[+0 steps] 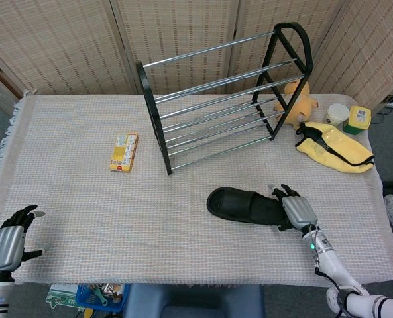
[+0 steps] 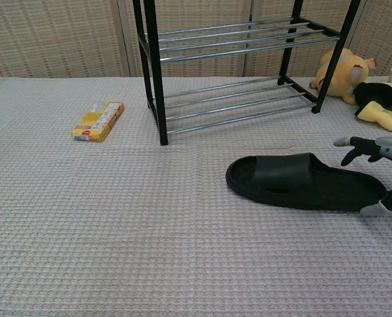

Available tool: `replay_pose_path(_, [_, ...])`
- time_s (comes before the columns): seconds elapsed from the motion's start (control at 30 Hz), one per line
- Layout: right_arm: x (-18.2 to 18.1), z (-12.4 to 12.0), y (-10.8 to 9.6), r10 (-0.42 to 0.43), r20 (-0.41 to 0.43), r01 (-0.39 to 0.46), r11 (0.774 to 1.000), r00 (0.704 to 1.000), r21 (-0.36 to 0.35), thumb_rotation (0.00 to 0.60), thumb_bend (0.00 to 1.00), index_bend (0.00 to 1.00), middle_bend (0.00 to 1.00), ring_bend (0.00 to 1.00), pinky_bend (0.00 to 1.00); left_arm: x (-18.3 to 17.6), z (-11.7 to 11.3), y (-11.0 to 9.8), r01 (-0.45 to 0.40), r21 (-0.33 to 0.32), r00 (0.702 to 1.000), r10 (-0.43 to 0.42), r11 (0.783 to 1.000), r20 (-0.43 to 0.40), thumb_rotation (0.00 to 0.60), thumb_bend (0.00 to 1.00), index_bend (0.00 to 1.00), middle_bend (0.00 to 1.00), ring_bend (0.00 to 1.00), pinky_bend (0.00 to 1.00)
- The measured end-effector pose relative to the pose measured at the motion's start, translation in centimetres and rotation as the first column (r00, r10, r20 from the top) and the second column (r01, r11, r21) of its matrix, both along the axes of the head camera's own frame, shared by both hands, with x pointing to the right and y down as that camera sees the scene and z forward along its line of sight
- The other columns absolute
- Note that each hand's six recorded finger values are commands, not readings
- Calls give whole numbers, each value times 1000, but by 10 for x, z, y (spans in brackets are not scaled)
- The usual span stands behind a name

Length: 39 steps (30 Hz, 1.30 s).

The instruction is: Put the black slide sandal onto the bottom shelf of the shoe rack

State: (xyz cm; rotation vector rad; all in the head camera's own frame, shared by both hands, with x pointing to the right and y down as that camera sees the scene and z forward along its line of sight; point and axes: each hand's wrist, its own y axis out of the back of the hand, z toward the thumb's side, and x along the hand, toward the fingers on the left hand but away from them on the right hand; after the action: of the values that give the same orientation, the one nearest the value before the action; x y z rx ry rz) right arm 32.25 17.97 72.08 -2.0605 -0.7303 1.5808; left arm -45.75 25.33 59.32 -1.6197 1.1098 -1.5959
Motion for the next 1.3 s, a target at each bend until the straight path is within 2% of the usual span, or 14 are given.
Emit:
replay_pose_path(0.43, [-14, 9, 0, 0, 12, 0, 1000, 1000, -23, 600, 115, 73, 190, 50, 131, 0, 0, -1, -4, 4, 1000, 4, 1000, -9, 600, 174, 309, 200, 199, 310])
replay_pose_path(0.57, [-19, 11, -2, -4, 13, 5, 1000, 1000, -20, 600, 186, 101, 212, 50, 138, -2, 1, 0, 0, 1, 1000, 0, 1000, -9, 600, 174, 309, 200, 199, 310])
replay_pose_path(0.77, [-26, 17, -4, -9, 6, 9, 1000, 1000, -11, 600, 308, 224, 311, 137, 230, -4, 3, 3, 7, -5, 1000, -7, 1000, -7, 600, 174, 316, 200, 199, 310])
replay_pose_path(0.9, [-29, 19, -7, -5, 1, 5, 1000, 1000, 16, 600, 349, 301, 371, 203, 321, -7, 2, 3, 11, -4, 1000, -11, 1000, -3, 600, 174, 317, 200, 199, 310])
replay_pose_path(1.07, [-30, 19, -10, 19, 11, -19, 999, 1000, 39, 600, 406, 350, 422, 262, 413, -7, 3, 5, 12, -9, 1000, -12, 1000, -5, 600, 174, 317, 200, 199, 310])
replay_pose_path(1.3, [-28, 9, -18, 69, 65, -75, 993, 995, 92, 600, 412, 377, 443, 286, 436, -9, 2, 5, 14, -5, 1000, -14, 1000, 0, 600, 174, 318, 200, 199, 310])
